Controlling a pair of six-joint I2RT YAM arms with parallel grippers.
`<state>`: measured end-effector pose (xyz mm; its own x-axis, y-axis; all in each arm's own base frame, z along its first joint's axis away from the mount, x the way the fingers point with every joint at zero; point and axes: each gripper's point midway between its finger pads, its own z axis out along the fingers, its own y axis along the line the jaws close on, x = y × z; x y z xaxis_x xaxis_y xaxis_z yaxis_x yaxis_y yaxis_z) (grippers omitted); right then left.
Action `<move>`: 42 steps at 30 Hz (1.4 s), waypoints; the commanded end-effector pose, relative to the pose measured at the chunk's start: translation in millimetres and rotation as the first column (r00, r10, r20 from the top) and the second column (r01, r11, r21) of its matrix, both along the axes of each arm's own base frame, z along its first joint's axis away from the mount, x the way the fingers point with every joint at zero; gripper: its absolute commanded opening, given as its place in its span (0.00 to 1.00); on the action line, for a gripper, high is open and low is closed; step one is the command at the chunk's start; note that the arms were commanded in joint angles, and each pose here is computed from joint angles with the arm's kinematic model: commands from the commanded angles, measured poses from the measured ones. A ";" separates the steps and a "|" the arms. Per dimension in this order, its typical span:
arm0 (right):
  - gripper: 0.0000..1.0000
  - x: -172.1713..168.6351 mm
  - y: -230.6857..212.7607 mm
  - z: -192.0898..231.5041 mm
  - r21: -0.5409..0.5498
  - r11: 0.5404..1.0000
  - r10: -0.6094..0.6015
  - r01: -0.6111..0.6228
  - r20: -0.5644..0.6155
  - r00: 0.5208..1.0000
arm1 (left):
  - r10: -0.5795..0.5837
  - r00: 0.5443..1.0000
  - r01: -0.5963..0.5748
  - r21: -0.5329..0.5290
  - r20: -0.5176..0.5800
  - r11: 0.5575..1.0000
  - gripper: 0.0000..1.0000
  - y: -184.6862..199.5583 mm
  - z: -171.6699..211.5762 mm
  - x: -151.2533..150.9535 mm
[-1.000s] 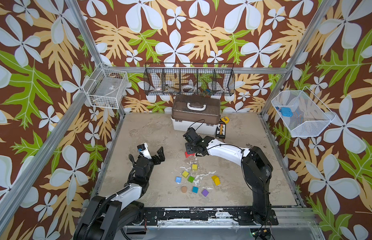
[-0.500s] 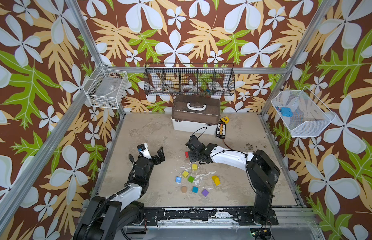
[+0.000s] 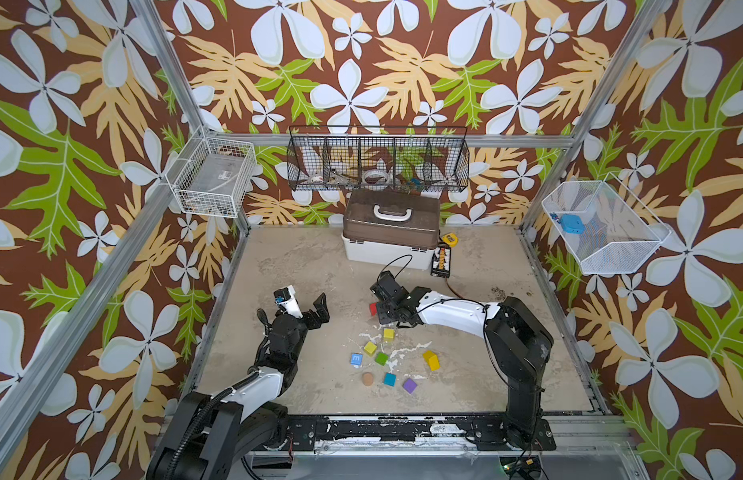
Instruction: Build the wood block tower
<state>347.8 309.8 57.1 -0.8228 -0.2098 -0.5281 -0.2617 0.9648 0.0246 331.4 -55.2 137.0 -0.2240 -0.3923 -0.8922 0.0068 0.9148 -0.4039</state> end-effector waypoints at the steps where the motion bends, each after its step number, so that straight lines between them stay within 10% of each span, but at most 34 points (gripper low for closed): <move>1: 0.27 4.7 -0.5 2.0 -0.010 1.000 -0.007 0.008 0.017 1.000 | -0.002 1.000 0.002 0.000 0.025 1.000 1.00 -0.7 7.0 1.9; 24: 0.26 7.6 4.6 6.6 0.004 1.000 0.004 -0.004 0.019 1.000 | -0.004 1.000 0.004 0.000 0.026 1.000 1.00 -1.4 7.4 2.0; 42: 0.47 27.9 14.7 22.1 0.003 1.000 0.000 0.000 0.069 0.998 | -0.005 1.000 0.005 -0.001 0.026 1.000 1.00 -1.7 7.5 2.0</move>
<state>372.6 326.4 80.3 -0.7864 -0.1938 -0.5865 -0.2656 0.9633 0.0378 331.4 -55.6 136.8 -0.2249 -0.3920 -0.8920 0.0080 0.9147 -0.4040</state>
